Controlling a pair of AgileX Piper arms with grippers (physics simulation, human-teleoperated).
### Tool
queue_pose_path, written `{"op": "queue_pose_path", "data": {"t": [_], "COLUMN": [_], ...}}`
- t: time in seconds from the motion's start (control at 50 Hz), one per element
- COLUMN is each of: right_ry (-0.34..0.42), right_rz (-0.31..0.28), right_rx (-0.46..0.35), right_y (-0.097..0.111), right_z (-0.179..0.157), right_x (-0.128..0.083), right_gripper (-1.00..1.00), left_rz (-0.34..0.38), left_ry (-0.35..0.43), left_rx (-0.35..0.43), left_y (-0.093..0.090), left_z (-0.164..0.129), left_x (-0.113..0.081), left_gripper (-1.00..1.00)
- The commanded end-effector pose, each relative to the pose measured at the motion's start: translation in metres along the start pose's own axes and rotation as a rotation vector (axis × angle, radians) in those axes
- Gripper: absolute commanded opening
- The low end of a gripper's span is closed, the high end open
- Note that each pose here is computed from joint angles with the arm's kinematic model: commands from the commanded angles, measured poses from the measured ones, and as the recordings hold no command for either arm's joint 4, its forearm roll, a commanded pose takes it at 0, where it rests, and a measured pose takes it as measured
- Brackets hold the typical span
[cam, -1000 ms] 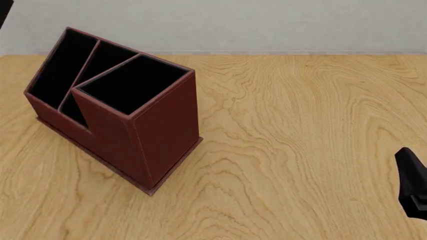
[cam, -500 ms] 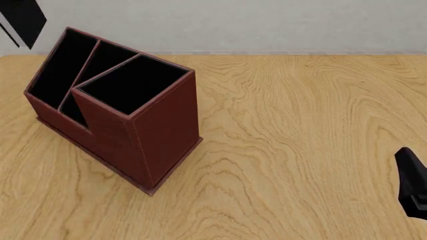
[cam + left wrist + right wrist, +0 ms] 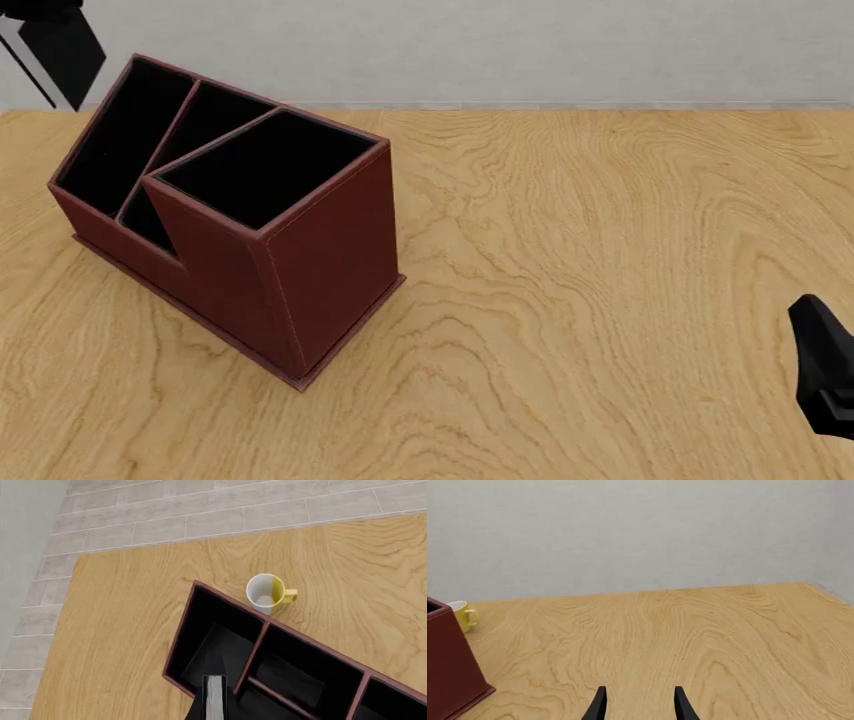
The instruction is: Pick up the book and place it in the left compartment of the caddy.
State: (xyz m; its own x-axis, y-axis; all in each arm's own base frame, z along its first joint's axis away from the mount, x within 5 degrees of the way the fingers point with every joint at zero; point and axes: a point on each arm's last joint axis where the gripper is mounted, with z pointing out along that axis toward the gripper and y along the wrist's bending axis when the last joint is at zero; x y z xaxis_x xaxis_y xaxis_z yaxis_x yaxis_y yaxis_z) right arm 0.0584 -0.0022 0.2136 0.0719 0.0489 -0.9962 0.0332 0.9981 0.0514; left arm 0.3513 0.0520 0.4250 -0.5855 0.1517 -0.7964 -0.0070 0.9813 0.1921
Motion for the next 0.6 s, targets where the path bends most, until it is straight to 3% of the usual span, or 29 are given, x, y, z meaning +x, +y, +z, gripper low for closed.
{"op": "queue_pose_path", "data": {"t": [0.02, 0.3, 0.6], "right_ry": [0.002, 0.011, 0.011], "right_rz": [-0.003, -0.014, -0.023], "right_rx": [-0.002, -0.004, -0.005], "right_y": [0.0, 0.0, 0.0], "right_z": [0.0, 0.003, 0.003], "right_x": [0.0, 0.001, 0.0], "right_gripper": [1.0, 1.0, 1.0], "left_rz": [0.003, -0.02, -0.044], "left_ry": [-0.005, 0.005, 0.001], "left_rx": [-0.011, -0.023, -0.009], "left_y": [0.004, 0.01, 0.002], "left_z": [0.008, 0.033, 0.056], "left_x": [-0.002, 0.003, 0.007], "left_gripper": [-1.0, -1.0, -1.0]}}
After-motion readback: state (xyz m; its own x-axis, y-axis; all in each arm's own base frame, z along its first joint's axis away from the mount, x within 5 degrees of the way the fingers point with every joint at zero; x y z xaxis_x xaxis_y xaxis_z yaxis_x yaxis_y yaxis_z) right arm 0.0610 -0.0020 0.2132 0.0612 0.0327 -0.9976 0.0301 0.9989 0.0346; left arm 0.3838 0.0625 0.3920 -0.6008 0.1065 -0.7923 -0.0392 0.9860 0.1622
